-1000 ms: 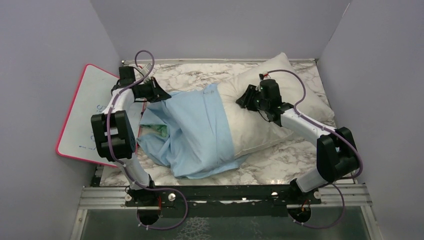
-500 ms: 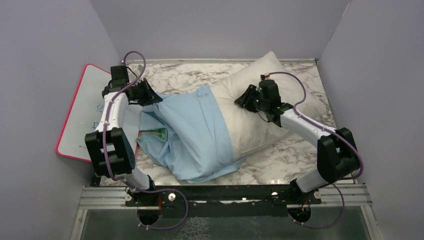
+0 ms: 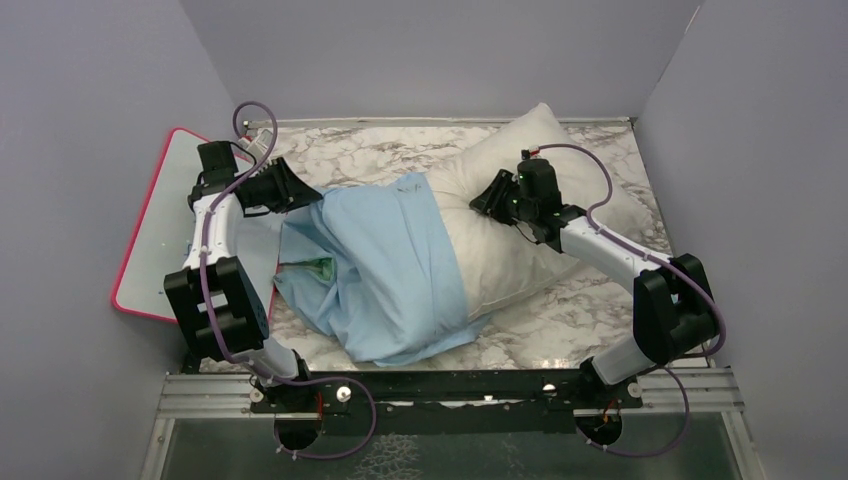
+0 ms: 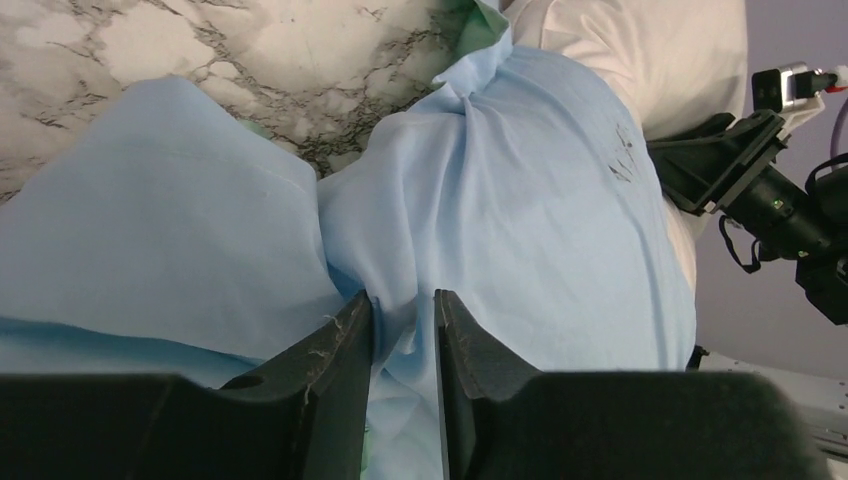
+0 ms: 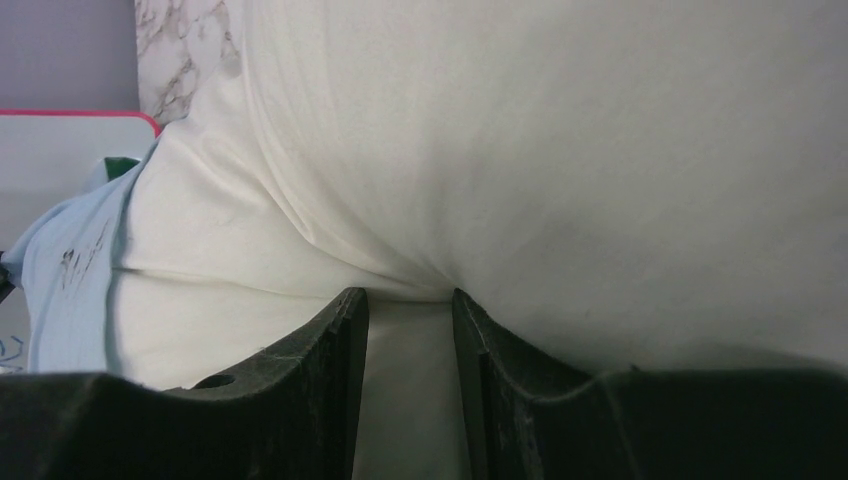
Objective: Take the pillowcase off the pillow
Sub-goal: Remove the pillow from the pillowcase.
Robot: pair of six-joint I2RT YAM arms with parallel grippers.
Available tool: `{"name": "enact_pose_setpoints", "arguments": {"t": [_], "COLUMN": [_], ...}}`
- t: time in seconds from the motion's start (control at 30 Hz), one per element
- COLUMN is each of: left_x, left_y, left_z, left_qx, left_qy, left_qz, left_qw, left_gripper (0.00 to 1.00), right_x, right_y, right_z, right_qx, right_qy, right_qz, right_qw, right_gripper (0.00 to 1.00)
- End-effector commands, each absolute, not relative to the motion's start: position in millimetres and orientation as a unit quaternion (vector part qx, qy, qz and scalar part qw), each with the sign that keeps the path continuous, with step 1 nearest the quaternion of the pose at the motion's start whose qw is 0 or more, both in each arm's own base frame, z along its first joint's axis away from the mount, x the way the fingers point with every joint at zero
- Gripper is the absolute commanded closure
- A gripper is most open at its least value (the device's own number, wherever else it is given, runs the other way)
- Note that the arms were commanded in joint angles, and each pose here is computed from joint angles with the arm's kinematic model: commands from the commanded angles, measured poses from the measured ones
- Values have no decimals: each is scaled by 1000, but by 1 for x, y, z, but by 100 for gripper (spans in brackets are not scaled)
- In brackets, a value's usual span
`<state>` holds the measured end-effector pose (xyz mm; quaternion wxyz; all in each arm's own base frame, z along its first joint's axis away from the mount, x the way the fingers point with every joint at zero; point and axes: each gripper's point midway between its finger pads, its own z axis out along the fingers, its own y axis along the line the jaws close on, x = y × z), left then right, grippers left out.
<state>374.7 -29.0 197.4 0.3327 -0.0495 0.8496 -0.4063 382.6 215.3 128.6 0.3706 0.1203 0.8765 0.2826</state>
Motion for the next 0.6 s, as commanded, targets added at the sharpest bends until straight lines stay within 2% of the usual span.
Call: {"name": "enact_pose_setpoints", "arguments": {"t": [0.0, 0.07, 0.13, 0.17, 0.27, 0.43, 0.57], "left_x": [372, 373, 376, 378, 382, 380, 357], "left_y": [-40, -38, -33, -30, -10, 72, 116], "left_z": [214, 210, 202, 199, 192, 213, 240], "left_qx": [-3, -7, -18, -24, -58, -200, -277], "left_qy": [828, 831, 840, 846, 867, 871, 838], "left_qz": [-432, -429, -411, -398, -328, -102, -40], "left_qw": [357, 354, 353, 354, 370, 437, 468], "left_gripper": [72, 79, 96, 100, 100, 100, 100], "right_x": [293, 293, 293, 293, 294, 304, 314], "right_y": [134, 134, 134, 134, 134, 101, 85], "right_z": [9, 10, 10, 10, 9, 5, 16], "right_qx": [141, 140, 140, 140, 141, 189, 215], "right_qy": [970, 970, 970, 971, 971, 963, 954], "right_qz": [77, 78, 78, 78, 76, 29, 27], "right_qw": [180, 181, 181, 180, 179, 188, 206], "right_gripper": [57, 57, 57, 57, 57, 56, 56]}}
